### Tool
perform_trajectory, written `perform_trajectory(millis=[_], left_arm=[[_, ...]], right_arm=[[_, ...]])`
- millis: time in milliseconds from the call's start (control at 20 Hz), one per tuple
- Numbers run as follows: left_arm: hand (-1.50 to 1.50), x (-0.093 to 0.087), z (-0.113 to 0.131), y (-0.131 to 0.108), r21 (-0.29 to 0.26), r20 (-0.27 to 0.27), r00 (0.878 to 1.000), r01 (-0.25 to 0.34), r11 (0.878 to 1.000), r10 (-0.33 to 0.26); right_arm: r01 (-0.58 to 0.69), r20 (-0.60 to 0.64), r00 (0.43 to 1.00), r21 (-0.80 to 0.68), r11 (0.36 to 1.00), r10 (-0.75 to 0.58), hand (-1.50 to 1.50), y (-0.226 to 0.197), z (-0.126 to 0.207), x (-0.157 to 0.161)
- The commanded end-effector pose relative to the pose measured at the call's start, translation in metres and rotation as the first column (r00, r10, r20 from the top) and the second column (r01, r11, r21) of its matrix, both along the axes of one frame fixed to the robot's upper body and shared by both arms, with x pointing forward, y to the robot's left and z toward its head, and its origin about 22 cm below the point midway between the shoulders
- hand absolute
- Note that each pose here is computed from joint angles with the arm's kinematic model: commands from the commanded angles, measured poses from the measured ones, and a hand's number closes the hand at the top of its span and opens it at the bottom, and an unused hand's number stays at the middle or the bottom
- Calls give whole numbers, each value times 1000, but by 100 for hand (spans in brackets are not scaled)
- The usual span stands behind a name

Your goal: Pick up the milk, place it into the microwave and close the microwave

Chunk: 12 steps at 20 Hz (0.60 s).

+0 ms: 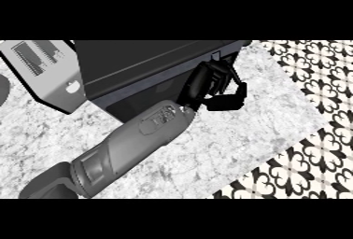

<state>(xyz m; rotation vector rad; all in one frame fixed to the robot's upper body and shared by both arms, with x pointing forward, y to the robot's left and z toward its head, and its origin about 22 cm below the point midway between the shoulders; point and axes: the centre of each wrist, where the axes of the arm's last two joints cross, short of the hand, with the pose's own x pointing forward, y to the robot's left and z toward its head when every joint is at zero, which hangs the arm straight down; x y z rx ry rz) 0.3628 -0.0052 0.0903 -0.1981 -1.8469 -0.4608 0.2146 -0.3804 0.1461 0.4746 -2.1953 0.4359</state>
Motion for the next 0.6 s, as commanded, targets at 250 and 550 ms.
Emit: perform_trajectory(millis=[250,550], left_arm=[[150,-3,18,-25,-31,28,999,30,999,-29],[150,-4,17,-26,-34,34,999,15,999,-14]], right_arm=[[-7,7,1000,-7,1000,7,-150,-8,14,6],[-13,4,1000,1,1000,13,-150,-11,19,9]])
